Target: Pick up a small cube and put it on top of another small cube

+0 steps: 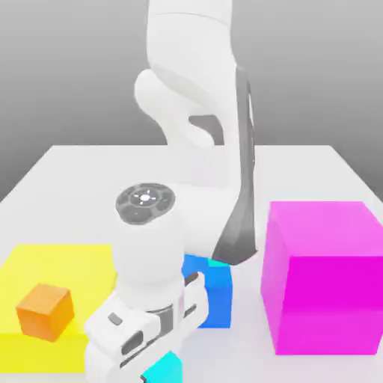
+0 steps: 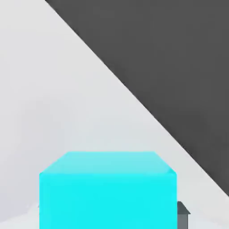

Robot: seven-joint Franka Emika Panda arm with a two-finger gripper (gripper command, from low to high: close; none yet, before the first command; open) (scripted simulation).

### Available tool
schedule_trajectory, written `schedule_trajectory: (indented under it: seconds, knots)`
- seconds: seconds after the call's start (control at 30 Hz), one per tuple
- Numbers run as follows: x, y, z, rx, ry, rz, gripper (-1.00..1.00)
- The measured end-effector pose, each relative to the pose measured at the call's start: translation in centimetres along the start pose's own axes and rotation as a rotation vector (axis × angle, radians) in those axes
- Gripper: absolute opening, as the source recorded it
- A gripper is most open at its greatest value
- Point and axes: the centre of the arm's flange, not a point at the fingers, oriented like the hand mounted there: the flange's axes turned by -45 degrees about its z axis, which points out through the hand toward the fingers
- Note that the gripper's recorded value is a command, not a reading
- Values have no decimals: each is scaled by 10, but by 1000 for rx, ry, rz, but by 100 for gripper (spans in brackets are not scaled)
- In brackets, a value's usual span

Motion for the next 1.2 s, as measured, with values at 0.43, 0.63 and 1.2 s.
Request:
schedule_trajectory:
  seconds: [0.43, 0.63, 1.2]
  knots:
    - [10, -60, -114, 101, 60, 88, -100]
    - [4, -110, -157, 139, 73, 154, -100]
    - [-48, -213, -195, 5, 3, 352, -100]
